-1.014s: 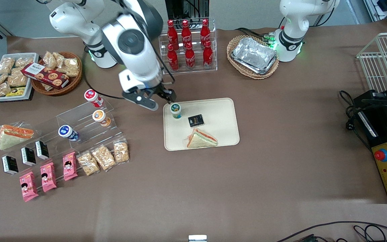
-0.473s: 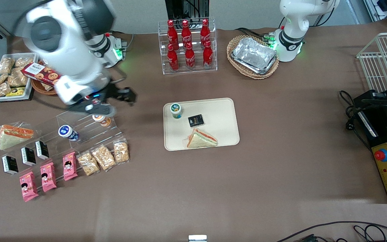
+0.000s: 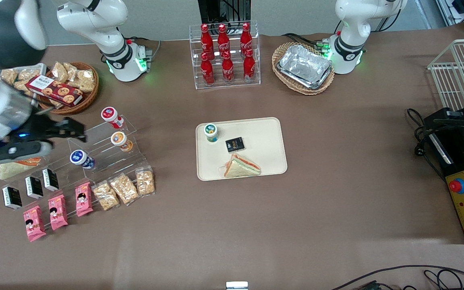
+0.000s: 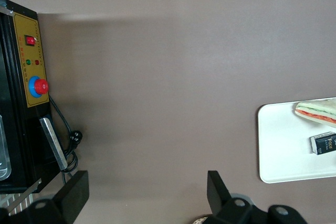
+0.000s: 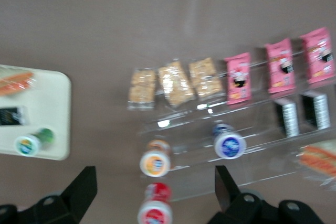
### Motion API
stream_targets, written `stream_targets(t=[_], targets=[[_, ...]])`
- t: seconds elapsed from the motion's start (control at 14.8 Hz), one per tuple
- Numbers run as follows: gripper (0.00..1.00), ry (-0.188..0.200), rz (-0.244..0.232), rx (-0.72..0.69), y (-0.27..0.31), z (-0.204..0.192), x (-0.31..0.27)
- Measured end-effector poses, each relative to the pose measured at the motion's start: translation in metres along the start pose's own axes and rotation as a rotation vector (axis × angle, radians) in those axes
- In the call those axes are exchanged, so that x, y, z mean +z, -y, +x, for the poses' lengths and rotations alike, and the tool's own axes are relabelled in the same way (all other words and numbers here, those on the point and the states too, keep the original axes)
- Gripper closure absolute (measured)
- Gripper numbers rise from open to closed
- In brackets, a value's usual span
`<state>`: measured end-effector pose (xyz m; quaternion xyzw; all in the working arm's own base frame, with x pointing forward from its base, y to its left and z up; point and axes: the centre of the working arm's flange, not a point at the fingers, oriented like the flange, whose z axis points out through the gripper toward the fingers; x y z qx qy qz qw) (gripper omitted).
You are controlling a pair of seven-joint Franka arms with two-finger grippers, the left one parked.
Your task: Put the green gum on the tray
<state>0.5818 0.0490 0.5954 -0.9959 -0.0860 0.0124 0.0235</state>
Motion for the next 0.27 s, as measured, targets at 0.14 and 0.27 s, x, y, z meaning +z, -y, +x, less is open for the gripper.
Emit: stream_targets(t=[0.14, 0.27], targets=[[0.00, 0.003, -0.030, -0.034, -0.032, -0.004, -0.001], [0.00, 0.003, -0.037, -0.018, -0.048, -0.006, -0.002]])
